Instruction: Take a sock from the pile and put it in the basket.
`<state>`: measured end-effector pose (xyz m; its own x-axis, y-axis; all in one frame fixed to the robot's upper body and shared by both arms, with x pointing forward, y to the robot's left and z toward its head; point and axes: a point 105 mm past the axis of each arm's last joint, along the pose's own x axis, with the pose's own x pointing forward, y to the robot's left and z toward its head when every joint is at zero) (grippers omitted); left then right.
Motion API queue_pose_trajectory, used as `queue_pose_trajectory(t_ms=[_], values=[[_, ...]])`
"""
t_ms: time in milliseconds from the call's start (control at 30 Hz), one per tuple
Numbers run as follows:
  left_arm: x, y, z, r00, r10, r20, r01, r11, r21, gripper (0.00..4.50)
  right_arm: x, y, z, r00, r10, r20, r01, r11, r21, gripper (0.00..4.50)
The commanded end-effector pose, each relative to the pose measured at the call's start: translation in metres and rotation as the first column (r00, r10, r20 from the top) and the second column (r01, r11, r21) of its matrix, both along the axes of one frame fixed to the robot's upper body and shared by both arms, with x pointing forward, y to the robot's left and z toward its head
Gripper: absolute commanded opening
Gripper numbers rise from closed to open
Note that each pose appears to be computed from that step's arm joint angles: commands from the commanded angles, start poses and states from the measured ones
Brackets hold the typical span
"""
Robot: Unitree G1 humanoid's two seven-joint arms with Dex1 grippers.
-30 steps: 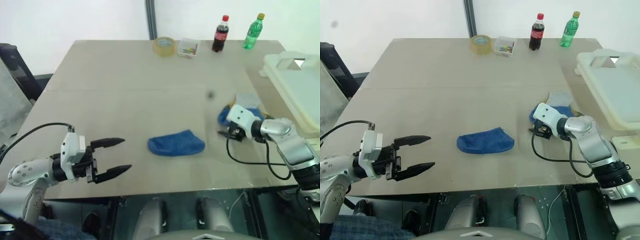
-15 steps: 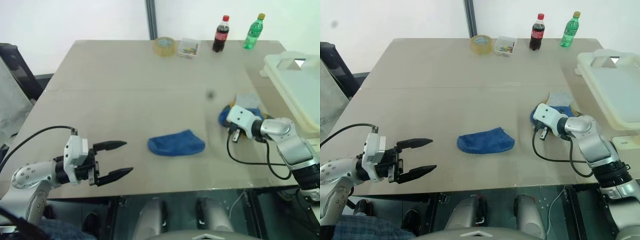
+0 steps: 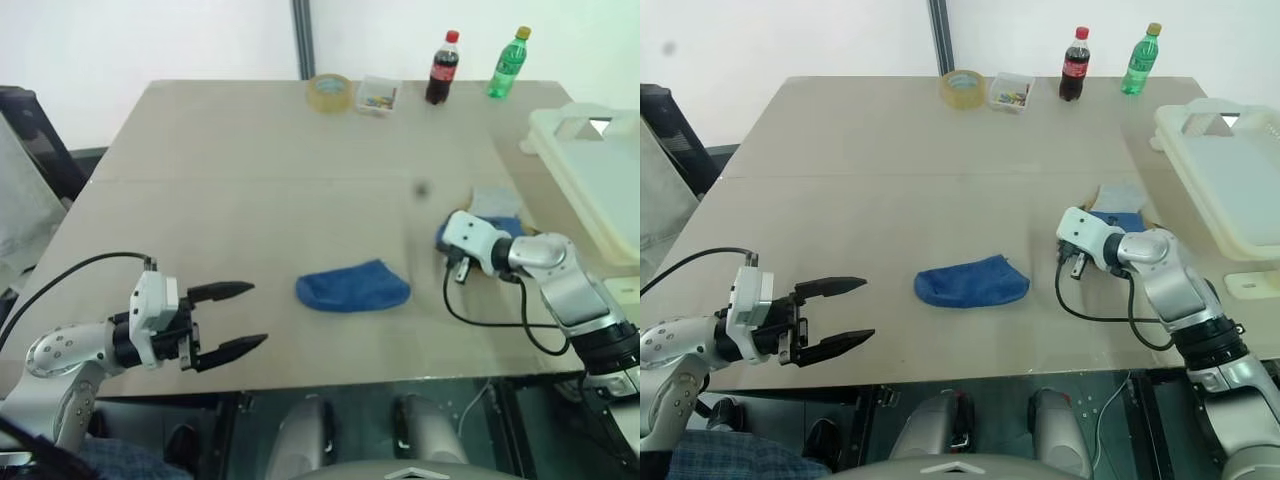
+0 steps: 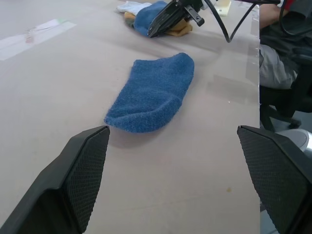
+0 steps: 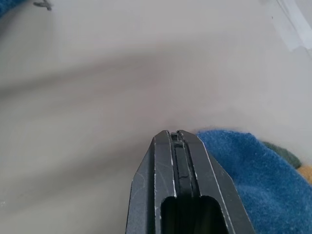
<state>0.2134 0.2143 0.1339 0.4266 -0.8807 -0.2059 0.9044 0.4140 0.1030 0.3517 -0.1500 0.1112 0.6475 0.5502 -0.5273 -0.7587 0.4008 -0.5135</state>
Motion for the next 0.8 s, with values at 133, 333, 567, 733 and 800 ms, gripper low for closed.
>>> queue_pose_trajectory(t_ms=[133, 333, 567, 733, 800], values=[[-0.002, -0.004, 0.004, 1.0, -0.012, 0.027, 0.011, 1.0, 0.003, 4.5, 0.006, 0.002, 0.015, 0.998, 0.02, 0.06, -0.02, 1.0, -0.008, 0.07], [-0.002, -0.004, 0.003, 1.0, -0.008, 0.028, 0.008, 1.0, 0.004, 4.5, 0.009, 0.0, 0.014, 0.998, 0.01, 0.061, -0.009, 1.0, -0.019, 0.07], [-0.003, -0.004, 0.003, 1.0, -0.003, 0.031, 0.003, 1.0, 0.003, 4.5, 0.003, -0.012, 0.024, 0.999, 0.003, 0.054, -0.001, 1.0, -0.025, 0.74], [-0.003, -0.005, 0.002, 1.0, -0.007, 0.025, 0.007, 1.0, 0.002, 4.5, 0.004, -0.022, 0.027, 0.997, -0.052, 0.054, 0.055, 0.997, -0.057, 2.04], [-0.003, -0.005, 0.001, 1.0, -0.008, 0.025, 0.008, 1.0, 0.002, 4.5, 0.004, -0.024, 0.023, 0.997, -0.067, 0.032, 0.069, 0.996, -0.064, 2.04]])
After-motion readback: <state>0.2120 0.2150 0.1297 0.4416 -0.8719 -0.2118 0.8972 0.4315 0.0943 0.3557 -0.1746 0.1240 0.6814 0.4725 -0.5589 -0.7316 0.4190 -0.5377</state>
